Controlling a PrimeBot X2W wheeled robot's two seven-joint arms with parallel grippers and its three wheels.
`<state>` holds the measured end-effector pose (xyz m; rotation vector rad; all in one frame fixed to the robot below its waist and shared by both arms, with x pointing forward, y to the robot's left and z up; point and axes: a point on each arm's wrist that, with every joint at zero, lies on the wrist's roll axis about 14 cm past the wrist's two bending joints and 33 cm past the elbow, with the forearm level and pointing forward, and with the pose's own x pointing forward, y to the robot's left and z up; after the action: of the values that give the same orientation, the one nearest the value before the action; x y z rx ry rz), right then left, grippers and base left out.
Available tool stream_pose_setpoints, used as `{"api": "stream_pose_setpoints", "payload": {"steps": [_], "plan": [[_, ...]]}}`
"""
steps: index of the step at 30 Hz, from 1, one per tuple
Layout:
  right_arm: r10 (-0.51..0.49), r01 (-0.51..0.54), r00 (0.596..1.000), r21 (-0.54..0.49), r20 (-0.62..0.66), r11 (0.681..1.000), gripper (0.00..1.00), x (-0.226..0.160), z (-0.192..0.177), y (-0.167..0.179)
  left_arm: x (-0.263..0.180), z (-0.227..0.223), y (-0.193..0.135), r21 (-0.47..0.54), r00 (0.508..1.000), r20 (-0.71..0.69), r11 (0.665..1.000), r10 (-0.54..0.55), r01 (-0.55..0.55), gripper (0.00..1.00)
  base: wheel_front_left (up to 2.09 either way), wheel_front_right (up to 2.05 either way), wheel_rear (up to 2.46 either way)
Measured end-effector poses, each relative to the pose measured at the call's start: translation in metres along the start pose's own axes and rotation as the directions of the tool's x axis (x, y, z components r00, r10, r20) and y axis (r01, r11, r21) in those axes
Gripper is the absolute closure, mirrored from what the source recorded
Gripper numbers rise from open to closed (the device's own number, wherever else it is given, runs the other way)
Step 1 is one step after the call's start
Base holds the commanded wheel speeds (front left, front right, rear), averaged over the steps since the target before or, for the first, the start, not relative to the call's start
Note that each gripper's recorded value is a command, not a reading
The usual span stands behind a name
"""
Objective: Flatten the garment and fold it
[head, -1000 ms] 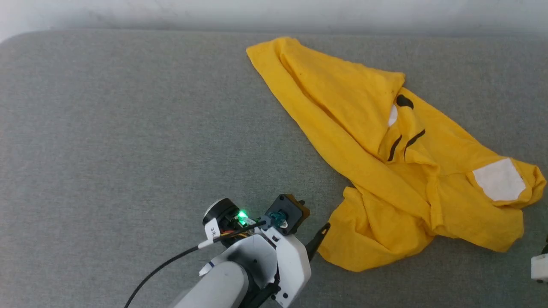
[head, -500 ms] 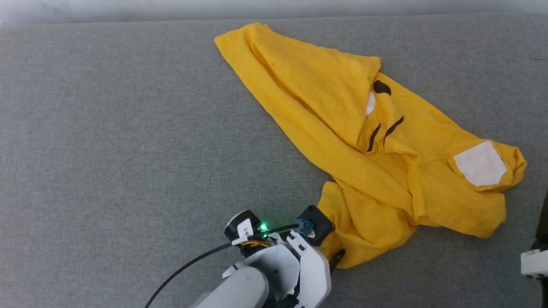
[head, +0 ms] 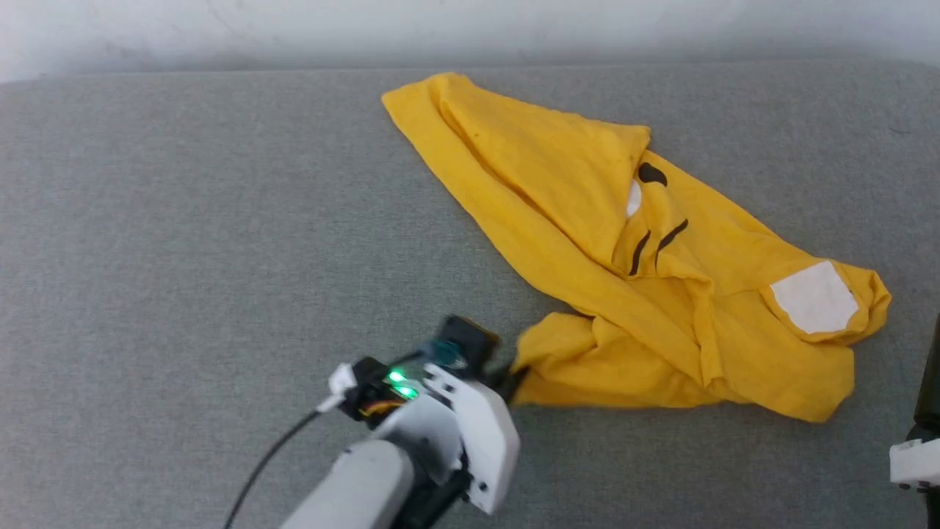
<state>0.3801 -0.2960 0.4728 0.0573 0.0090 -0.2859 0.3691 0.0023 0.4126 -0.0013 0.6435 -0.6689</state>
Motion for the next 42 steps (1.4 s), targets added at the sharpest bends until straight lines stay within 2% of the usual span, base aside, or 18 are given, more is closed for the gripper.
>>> {"api": "stream_pose_setpoints", "payload": {"steps": [4,6,10,16,17,18,19,23,26,28,31,34,35,37,42], "plan": [[0.022,-0.022,1.000,0.006,0.005,1.000,0.00,0.000,0.004,0.008,-0.033,0.031,0.044,-0.102,0.979,0.135,0.985,0.154,-0.141,1.00,0.00,0.00,0.00],[0.033,-0.033,0.999,0.006,0.010,0.999,0.00,0.002,0.007,0.011,-0.059,0.027,0.074,-0.158,0.952,0.148,0.957,0.268,-0.245,1.00,0.00,0.00,0.00],[0.051,-0.051,0.999,0.006,0.020,0.999,0.00,0.002,0.012,0.017,-0.118,-0.014,0.120,-0.305,0.875,0.081,0.847,0.478,-0.434,1.00,0.00,0.00,0.00],[0.081,-0.081,0.997,0.007,0.013,0.997,0.00,0.006,0.013,0.028,-0.179,-0.095,0.125,-0.469,0.784,-0.104,0.665,0.612,-0.581,1.00,0.00,0.00,0.00],[0.090,-0.090,0.996,0.008,0.007,0.996,0.00,0.007,0.012,0.031,-0.184,-0.102,0.123,-0.484,0.776,-0.114,0.647,0.620,-0.589,0.52,0.00,0.00,0.00],[0.101,-0.101,0.995,0.009,0.004,0.995,0.00,0.008,0.012,0.035,-0.187,-0.105,0.122,-0.501,0.765,-0.111,0.630,0.634,-0.594,0.00,0.00,0.00,0.00],[0.110,-0.110,0.994,0.010,0.002,0.994,0.00,0.009,0.012,0.039,-0.189,-0.103,0.121,-0.523,0.757,-0.093,0.616,0.647,-0.590,0.00,0.00,0.00,0.00],[0.148,-0.148,0.989,0.008,0.003,0.989,0.00,0.012,0.015,0.053,-0.188,-0.088,0.117,-0.566,0.744,-0.017,0.607,0.668,-0.558,0.00,0.00,0.00,0.00],[0.162,-0.162,0.987,0.007,0.008,0.987,0.00,0.012,0.018,0.058,-0.190,-0.061,0.122,-0.567,0.726,0.081,0.631,0.683,-0.530,0.00,0.00,0.00,0.00],[0.171,-0.171,0.985,0.004,0.003,0.985,0.00,0.011,0.019,0.060,-0.191,-0.039,0.126,-0.548,0.714,0.162,0.663,0.681,-0.509,0.00,0.00,0.00,0.00],[0.204,-0.204,0.979,-0.003,0.000,0.979,0.00,0.009,0.022,0.071,-0.204,-0.005,0.139,-0.511,0.628,0.307,0.680,0.715,-0.525,0.00,0.00,0.00,0.00],[0.216,-0.216,0.976,-0.004,0.013,0.976,0.00,0.007,0.030,0.075,-0.224,0.029,0.148,-0.482,0.480,0.478,0.677,0.735,-0.556,0.00,0.00,0.00,0.00],[0.217,-0.217,0.976,-0.005,0.020,0.976,0.00,0.007,0.033,0.075,-0.228,0.038,0.146,-0.455,0.446,0.534,0.688,0.719,-0.565,0.00,0.00,0.00,0.00],[0.221,-0.220,0.975,-0.006,0.025,0.975,0.00,0.006,0.036,0.076,-0.234,0.045,0.143,-0.435,0.385,0.597,0.688,0.704,-0.582,0.00,0.00,0.00,0.00],[0.238,-0.238,0.971,0.008,-0.007,0.971,0.00,-0.002,0.028,0.079,-0.230,0.040,0.142,-0.392,0.368,0.616,0.677,0.696,-0.623,0.00,0.00,0.00,0.00]]}}
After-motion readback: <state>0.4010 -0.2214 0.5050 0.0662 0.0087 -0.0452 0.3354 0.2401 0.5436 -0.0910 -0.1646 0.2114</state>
